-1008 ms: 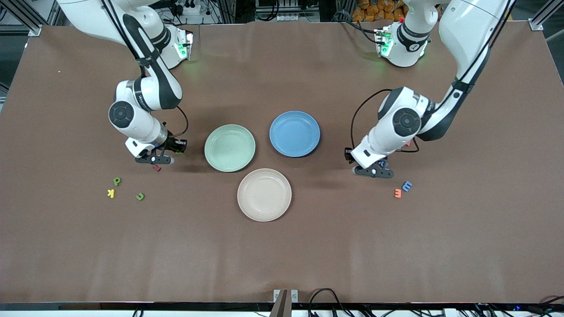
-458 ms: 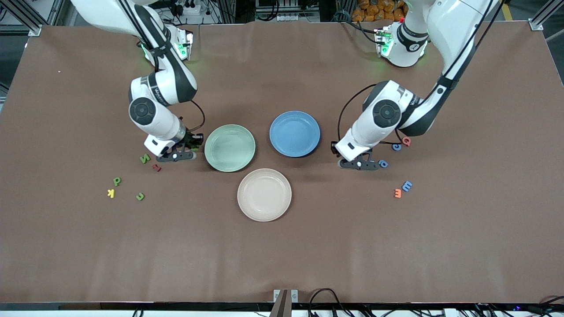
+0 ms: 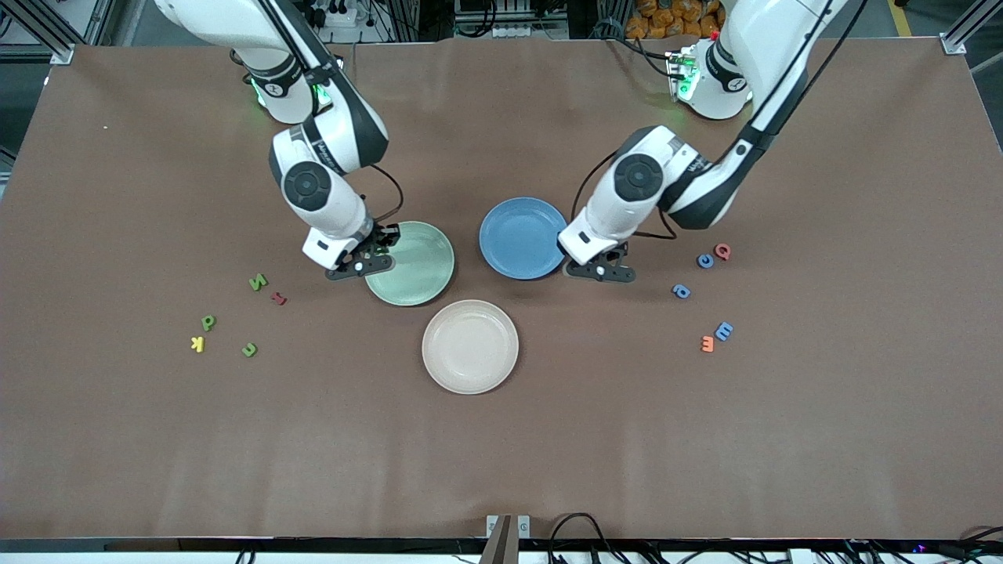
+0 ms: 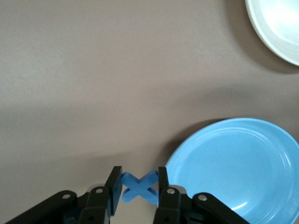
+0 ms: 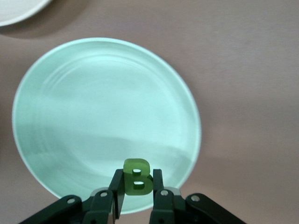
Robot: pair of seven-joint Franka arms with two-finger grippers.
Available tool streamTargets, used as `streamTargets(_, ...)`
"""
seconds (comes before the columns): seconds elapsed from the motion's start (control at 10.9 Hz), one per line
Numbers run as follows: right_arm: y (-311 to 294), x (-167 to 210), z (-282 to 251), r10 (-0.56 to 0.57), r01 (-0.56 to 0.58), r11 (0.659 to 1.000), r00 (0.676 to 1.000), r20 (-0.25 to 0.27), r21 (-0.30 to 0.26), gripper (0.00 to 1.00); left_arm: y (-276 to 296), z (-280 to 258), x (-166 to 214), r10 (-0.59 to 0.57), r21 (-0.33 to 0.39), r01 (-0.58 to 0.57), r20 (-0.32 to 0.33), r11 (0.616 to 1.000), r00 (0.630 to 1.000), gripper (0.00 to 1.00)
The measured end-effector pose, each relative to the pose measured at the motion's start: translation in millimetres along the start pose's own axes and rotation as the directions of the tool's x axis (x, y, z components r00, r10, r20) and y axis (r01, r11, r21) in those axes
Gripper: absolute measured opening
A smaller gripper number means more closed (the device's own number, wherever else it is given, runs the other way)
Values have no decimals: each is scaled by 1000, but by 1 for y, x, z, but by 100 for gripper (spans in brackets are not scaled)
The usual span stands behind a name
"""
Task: Sort letters by color into matching plates
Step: 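Place the X on the blue plate while the right gripper places B on green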
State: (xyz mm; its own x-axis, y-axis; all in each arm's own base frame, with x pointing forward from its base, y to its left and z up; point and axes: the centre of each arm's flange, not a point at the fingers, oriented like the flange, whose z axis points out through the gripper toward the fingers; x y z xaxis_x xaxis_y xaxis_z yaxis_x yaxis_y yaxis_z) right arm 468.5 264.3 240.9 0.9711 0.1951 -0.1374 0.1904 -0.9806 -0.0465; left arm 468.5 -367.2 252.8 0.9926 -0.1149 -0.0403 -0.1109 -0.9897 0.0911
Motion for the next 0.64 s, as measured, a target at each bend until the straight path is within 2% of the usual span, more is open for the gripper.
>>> streamTargets(0.18,-31,8,12,14,-14,1000,1000,14,-9,29,23,8,-16,-4,40,5,-18,999,1000,35)
streamTargets(0.37,-42,13,22,9,-9,1000,1000,21,-13,28,34,14,-25,-10,46,10,-11,999,1000,35)
streamTargets(0.46,-43,14,23,11,-11,1000,1000,21,-13,32,39,16,-28,-14,46,14,-9,999,1000,35)
streamTargets(0.64,-40,17,22,25,-24,1000,1000,18,-13,56,52,18,-37,-22,46,23,-8,999,1000,35)
